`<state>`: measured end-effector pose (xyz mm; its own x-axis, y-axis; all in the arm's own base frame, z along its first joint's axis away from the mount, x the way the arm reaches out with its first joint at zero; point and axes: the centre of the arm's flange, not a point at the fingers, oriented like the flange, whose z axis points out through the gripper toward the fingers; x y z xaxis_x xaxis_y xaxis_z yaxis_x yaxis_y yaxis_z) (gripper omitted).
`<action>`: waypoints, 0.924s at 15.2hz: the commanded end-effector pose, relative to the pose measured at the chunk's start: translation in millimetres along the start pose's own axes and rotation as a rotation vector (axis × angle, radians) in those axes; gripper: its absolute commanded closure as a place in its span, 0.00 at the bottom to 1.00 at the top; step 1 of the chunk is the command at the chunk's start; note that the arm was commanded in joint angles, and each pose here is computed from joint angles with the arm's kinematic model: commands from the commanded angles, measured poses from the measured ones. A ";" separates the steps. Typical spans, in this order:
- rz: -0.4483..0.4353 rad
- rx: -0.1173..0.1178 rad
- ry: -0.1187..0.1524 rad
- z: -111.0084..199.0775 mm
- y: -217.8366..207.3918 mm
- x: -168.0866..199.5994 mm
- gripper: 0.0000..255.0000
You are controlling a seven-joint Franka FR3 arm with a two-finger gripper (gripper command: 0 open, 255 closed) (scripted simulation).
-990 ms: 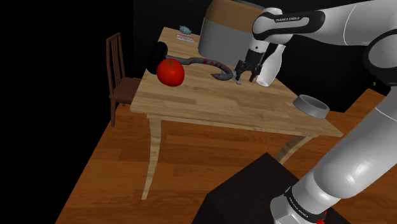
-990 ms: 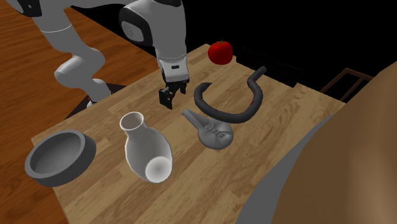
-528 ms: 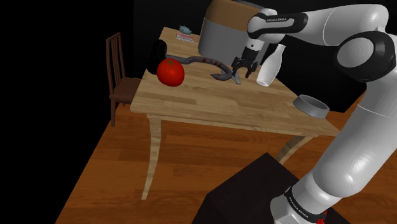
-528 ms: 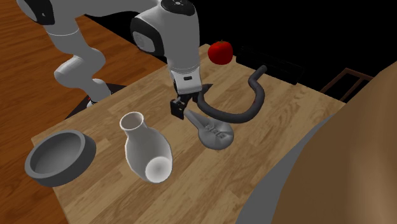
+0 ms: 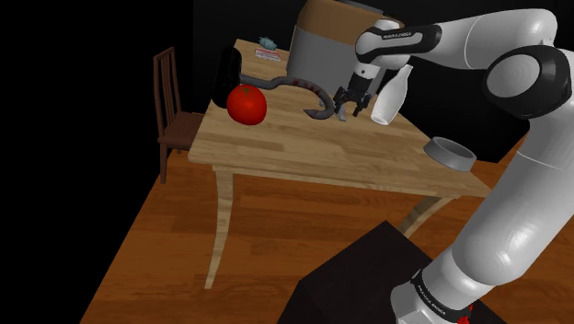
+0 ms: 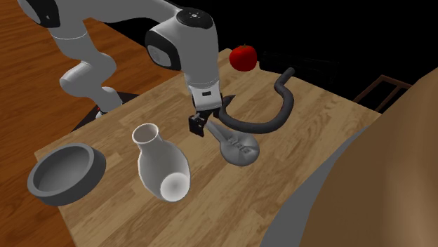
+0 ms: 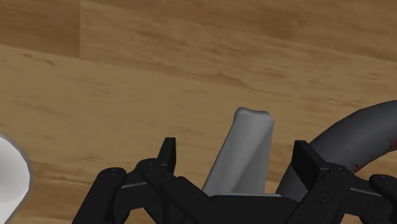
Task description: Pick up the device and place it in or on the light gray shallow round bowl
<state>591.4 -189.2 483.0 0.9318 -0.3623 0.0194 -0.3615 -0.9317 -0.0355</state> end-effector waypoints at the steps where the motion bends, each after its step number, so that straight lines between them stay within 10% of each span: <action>1: -0.002 -0.004 -0.026 19.3 -3.0 0.2 0.00; 5: -0.002 -0.004 -0.026 19.3 -3.0 0.2 0.00; 6: -0.002 -0.004 -0.026 18.1 -3.1 -0.5 1.00; 14: -0.002 -0.004 -0.026 16.2 -3.8 -2.3 1.00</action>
<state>590.9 -185.6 467.9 0.9324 -0.3613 -0.0044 -0.3613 -0.9320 -0.0305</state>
